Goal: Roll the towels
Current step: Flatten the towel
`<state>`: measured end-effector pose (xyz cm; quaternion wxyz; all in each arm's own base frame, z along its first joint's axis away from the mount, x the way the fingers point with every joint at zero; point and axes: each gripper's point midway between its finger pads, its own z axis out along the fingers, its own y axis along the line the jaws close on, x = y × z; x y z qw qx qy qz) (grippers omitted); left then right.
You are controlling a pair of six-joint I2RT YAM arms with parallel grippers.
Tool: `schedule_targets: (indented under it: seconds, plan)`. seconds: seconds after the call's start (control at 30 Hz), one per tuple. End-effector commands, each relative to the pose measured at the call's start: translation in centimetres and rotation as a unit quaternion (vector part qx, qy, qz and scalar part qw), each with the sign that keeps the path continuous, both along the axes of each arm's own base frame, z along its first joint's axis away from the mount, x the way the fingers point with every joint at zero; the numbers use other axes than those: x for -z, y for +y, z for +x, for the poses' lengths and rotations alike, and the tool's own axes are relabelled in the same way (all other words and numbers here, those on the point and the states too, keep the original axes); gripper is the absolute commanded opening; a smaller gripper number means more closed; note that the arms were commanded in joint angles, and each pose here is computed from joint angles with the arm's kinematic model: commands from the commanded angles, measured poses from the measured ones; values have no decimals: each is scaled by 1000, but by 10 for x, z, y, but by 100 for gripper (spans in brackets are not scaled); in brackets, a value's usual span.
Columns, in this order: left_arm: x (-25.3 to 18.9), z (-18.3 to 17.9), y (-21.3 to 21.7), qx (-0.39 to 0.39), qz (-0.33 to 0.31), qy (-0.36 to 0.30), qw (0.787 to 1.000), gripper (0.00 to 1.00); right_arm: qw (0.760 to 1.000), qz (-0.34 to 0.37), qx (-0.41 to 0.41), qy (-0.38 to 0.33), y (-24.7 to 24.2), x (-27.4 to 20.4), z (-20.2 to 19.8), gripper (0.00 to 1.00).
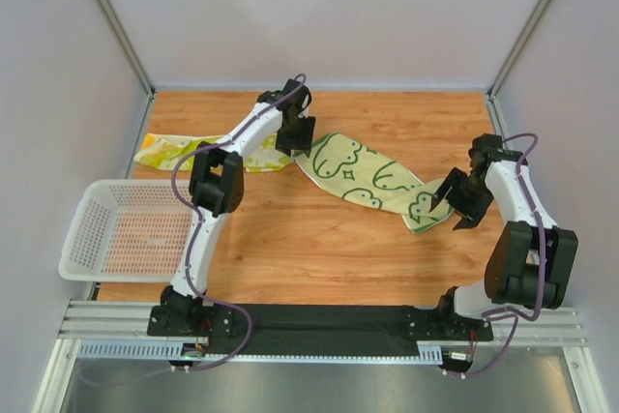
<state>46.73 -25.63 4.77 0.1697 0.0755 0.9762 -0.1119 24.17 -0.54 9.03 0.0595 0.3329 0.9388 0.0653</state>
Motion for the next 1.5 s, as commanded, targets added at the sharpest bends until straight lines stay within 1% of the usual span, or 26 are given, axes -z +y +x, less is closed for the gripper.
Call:
schedule_targets:
  seconds: [0.0, 0.03, 0.07, 0.13, 0.17, 0.23, 0.33, 0.37, 0.43, 0.47, 0.57, 0.6, 0.63, 0.73, 0.8, 1.03, 1.23, 1.33, 1.37, 1.4, 1.47]
  plan:
    - [5, 9, 1, -2, 22, -13, 1000, 64, 999, 4, -27, -27, 10, -9, 1, 71]
    - [8, 10, 2, 0, 26, -14, 1000, 62, 999, 3, -29, -24, 11, -9, 0, 71]
    - [6, 13, 2, 0, 25, -17, 1000, 57, 999, 4, -30, -21, 13, -7, -2, 71]
    - [8, 15, 2, 1, 28, -20, 999, 55, 999, 11, -32, -13, 18, -1, -4, 70]
    - [9, 15, 2, 3, 29, -20, 999, 50, 999, 14, -34, -9, 20, 1, -5, 70]
    - [10, 16, 2, 3, 32, -22, 999, 49, 999, 19, -36, -4, 24, 6, -4, 69]
    - [12, 17, 2, 4, 29, -21, 999, 40, 999, 16, -40, 1, 25, 10, -3, 68]
    - [11, 16, 0, 5, 28, -20, 999, 33, 999, 15, -40, 3, 25, 12, -3, 68]
    - [6, 15, -1, 5, 22, -21, 1000, 27, 999, 12, -41, 10, 23, 18, -6, 67]
    - [5, 15, -2, 5, 20, -21, 1000, 16, 999, 13, -40, 11, 24, 20, -8, 66]
    - [0, 14, -4, 6, 15, -22, 1000, 6, 999, 17, -46, 13, 25, 30, -6, 62]
    - [-1, 13, -3, 6, 16, -22, 1000, 3, 999, 16, -49, 15, 25, 32, -6, 59]
    - [-1, 13, -3, 6, 16, -21, 1000, 1, 998, 17, -51, 16, 25, 34, -5, 58]
    - [-4, 6, -2, 6, 13, -12, 1000, 0, 998, 23, -56, 18, 27, 39, -2, 53]
    - [-13, 4, -2, 4, 8, -18, 1000, 0, 998, 24, -62, 20, 32, 41, 0, 50]
    - [-20, -14, 4, -4, 2, -7, 1000, 0, 996, 17, -87, 27, 48, 55, 10, 52]
    - [-30, -26, 9, -8, 1, -6, 1000, 0, 993, -45, -94, 50, 26, 63, 25, 52]
    - [-34, -30, 11, -10, 0, -6, 1000, 0, 991, -71, -96, 53, 16, 67, 30, 50]
    - [-34, -32, 12, -10, 1, -4, 1000, 0, 992, -71, -96, 52, 16, 68, 32, 47]
    - [-37, -33, 13, -11, -1, -6, 1000, 0, 991, -70, -97, 52, 16, 69, 34, 39]
    - [-36, -36, 13, -11, -1, -3, 1000, 0, 991, -63, -98, 58, 18, 73, 34, 29]
